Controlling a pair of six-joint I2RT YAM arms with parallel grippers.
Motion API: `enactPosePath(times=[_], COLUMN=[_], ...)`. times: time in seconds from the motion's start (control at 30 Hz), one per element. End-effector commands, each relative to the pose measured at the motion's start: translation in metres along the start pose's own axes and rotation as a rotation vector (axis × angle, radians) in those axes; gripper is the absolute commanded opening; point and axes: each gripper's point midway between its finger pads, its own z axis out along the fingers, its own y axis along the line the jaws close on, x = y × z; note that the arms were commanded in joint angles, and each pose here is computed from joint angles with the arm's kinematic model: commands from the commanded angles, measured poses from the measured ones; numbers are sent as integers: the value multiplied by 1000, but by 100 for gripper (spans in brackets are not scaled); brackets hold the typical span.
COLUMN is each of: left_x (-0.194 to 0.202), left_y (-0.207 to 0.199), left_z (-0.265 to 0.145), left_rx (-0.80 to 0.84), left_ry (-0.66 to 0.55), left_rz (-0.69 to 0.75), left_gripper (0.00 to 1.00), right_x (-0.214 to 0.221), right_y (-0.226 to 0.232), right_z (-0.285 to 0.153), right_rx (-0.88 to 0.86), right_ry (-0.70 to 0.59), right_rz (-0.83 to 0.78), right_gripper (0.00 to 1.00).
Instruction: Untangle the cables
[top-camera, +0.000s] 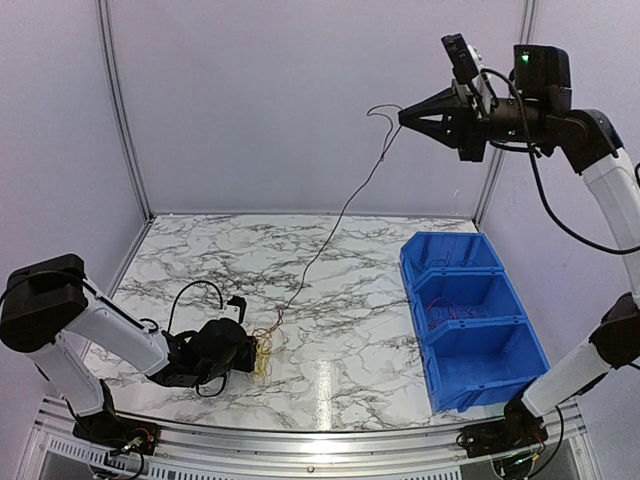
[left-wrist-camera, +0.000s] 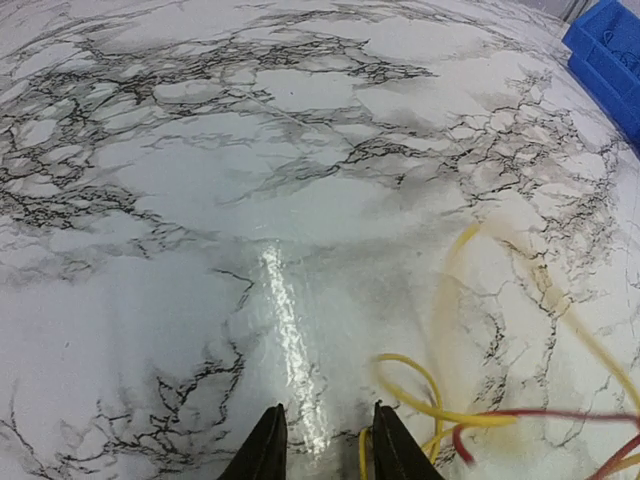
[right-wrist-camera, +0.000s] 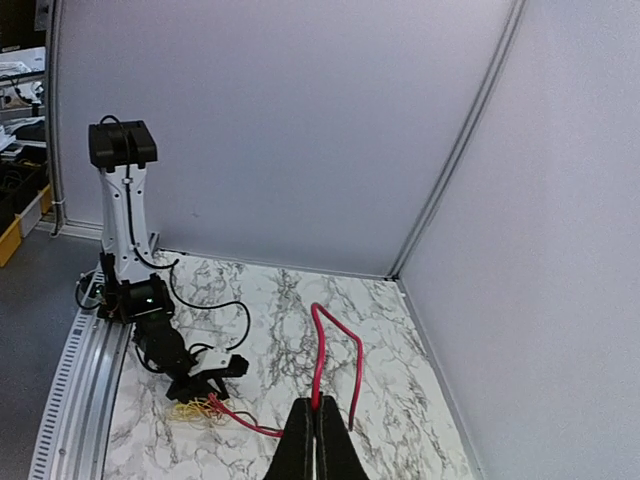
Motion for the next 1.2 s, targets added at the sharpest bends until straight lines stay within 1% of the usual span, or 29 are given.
enactPosePath(times=[0.0,0.1,0.17,0.23,0.4,0.5,0.57,0.63,0.7,0.77,0.87,0.93,0.97,1.03,1.07,1.1,1.17], left_x=[26,30,33,35,31,25,24,20,15,9,2,0,-1,0,0,0,-1], left_y=[39,52,58,61,62,69,71,69,68,67,67,66,66,67,67,67,66], left_z=[-10,-15,-16,-17,-19,-26,-30,-33,-37,-40,-44,-46,-46,-47,-47,-47,-47], left_rx=[-118,-155,-173,-180,-184,-213,-212,-196,-183,-178,-171,-168,-167,-167,-166,-164,-160], left_ry=[73,76,75,78,68,47,43,35,19,-2,-24,-30,-31,-30,-29,-28,-31], left_rz=[38,27,18,6,10,19,21,16,10,5,2,6,8,8,8,8,5], left_gripper=[31,30,29,27,25,19,17,17,17,17,17,17,17,17,17,17,17], right_x=[-47,-58,-56,-47,-7,2,17,48,91,148,228,275,291,317,324,330,337], right_y=[-8,-11,-13,-17,-31,-42,-46,-42,-37,-31,-25,-22,-20,-23,-25,-23,-12], right_z=[-53,-68,-69,-65,-48,-51,-49,-36,-19,-1,14,18,18,18,19,22,34], right_rx=[115,174,182,179,185,259,282,234,178,144,124,125,126,154,164,156,120], right_ry=[-89,-107,-105,-98,-50,-21,-7,15,63,171,345,444,479,550,579,609,670], right_rz=[-96,-128,-117,-91,-15,-19,-5,39,110,162,189,203,200,185,170,153,102], right_gripper=[0,0,0,0,0,0,0,0,0,0,0,0,0,21,29,36,45])
